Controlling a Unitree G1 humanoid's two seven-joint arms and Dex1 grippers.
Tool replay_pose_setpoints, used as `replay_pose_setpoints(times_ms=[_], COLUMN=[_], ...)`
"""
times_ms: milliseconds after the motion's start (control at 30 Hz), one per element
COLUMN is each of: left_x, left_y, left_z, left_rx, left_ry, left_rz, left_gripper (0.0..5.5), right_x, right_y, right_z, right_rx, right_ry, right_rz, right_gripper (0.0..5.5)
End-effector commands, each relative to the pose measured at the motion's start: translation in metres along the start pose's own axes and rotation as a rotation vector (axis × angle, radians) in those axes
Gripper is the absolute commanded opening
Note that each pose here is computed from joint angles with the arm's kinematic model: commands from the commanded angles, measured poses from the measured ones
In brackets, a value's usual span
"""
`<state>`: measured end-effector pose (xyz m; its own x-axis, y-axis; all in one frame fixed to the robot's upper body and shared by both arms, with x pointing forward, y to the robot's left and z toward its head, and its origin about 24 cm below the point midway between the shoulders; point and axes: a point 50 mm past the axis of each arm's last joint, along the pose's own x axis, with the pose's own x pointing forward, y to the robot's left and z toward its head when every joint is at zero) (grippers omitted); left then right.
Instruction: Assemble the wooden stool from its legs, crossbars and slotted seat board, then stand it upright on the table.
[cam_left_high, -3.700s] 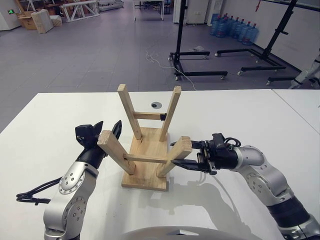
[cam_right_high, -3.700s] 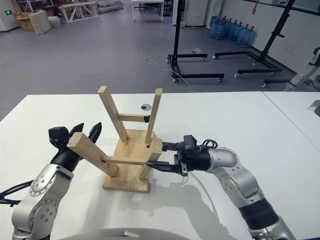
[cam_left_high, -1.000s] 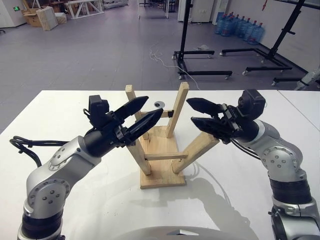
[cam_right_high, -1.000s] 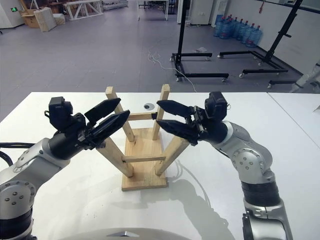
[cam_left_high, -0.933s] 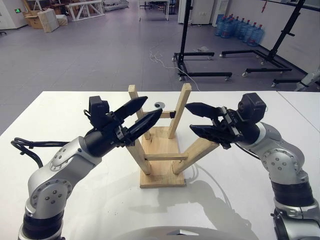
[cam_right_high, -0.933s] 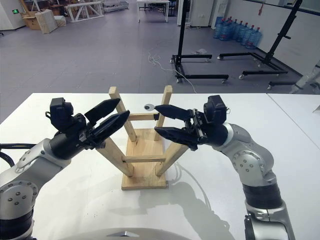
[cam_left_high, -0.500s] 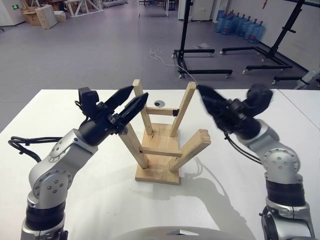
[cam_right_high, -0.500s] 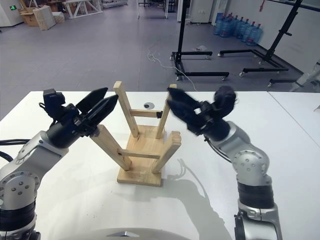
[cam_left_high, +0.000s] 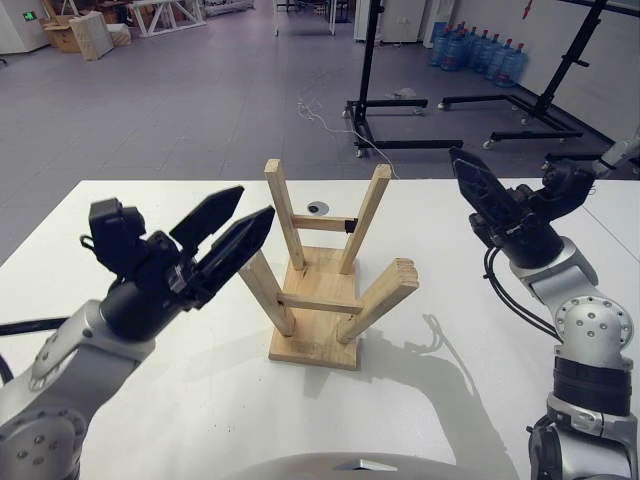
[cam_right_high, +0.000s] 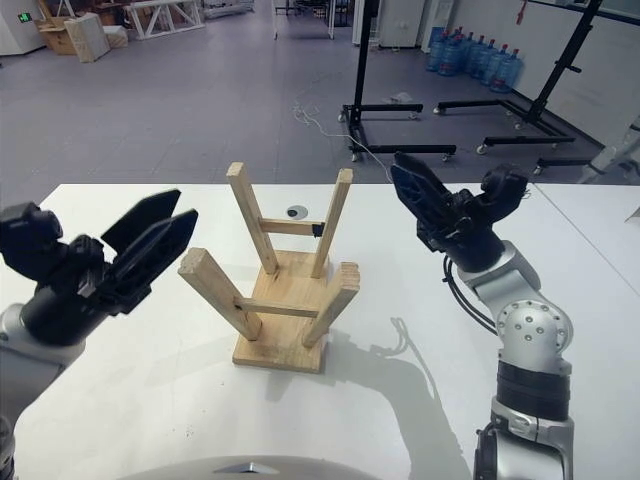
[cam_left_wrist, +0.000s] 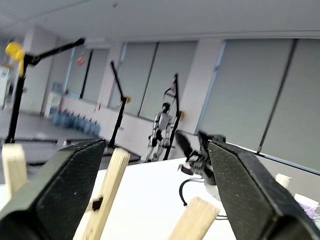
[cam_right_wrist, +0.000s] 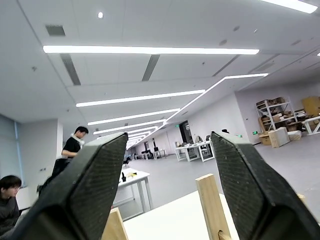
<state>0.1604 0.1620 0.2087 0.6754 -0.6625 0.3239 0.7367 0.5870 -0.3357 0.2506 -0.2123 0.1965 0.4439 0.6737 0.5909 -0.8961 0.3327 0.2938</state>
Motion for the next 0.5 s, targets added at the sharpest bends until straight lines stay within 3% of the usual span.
replay_pose_setpoints(times_ms=[33, 267, 500], left_x=[-0.006, -0.006, -0.014], left_y=[0.007, 0.005, 0.028], left_z=[-0.01, -0.035, -0.043], left_rx=[0.016, -0.004, 0.031], left_ry=[0.068, 0.201, 0.307], left_rz=[0.128, 0.191, 0.318], left_gripper=[3.74, 3.74, 3.74], right_x=[0.003, 0.002, 0.0], right_y=[0.001, 0.004, 0.005], right_z=[0.005, 0.001, -0.005], right_rx=[0.013, 0.023, 0.011], right_ry=[-0.049, -0.046, -0.026], right_rz=[0.008, 0.002, -0.001], right_gripper=[3.05, 3.05, 3.05])
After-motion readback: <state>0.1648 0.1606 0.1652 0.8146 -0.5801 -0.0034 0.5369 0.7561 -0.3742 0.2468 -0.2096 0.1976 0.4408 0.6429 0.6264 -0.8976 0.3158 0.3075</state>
